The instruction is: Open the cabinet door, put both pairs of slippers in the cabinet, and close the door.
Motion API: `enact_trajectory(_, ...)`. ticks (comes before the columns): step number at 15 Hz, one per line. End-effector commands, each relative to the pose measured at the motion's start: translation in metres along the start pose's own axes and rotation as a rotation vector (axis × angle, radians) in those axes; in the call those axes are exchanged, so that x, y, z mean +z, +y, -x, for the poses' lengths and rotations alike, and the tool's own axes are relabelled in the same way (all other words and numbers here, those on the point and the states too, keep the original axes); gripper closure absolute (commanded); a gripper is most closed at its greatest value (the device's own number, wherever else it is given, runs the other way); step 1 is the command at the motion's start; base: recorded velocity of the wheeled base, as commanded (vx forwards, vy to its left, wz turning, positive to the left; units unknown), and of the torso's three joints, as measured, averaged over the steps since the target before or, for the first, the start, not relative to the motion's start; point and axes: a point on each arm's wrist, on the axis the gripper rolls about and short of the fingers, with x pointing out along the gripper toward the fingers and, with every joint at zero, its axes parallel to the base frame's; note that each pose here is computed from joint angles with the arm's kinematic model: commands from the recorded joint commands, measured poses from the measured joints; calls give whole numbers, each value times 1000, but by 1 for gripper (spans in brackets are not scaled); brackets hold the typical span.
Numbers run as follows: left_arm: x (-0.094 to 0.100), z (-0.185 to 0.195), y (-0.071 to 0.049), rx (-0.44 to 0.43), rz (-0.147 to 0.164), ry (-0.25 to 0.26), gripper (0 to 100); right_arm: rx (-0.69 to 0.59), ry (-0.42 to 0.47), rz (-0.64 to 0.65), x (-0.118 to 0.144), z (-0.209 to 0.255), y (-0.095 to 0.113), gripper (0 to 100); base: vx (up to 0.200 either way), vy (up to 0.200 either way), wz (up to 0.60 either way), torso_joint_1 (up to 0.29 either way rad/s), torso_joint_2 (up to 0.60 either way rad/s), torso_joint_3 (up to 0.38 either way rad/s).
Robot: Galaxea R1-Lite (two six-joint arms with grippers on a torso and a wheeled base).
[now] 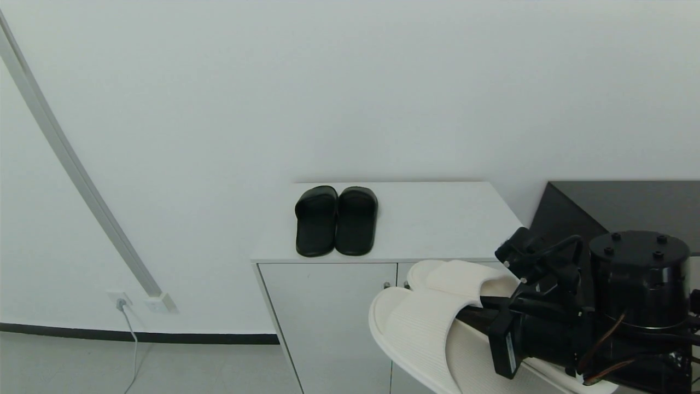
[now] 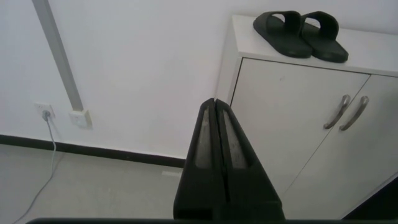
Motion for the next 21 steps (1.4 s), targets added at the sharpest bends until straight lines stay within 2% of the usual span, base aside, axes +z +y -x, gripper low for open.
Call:
enact_trajectory(1, 0, 0, 0, -1, -2, 1, 100, 0, 3, 2, -1, 0, 0, 100, 0, 0, 0, -173, 383, 212)
enact_trajectory(2, 0, 0, 0, -1, 1, 1, 0, 2, 3, 2, -1, 1, 0, 100, 0, 0, 0, -173, 408, 217)
enact_trajectory(11, 0, 0, 0, -1, -3, -1, 0, -5, 32, 6, -10, -5, -1, 100, 0, 0, 0, -217, 524, 302)
enact_trajectory(21, 0, 0, 0, -1, -2, -1, 0, -6, 21, 10, -13, -9, -1, 100, 0, 0, 0, -185, 503, 320)
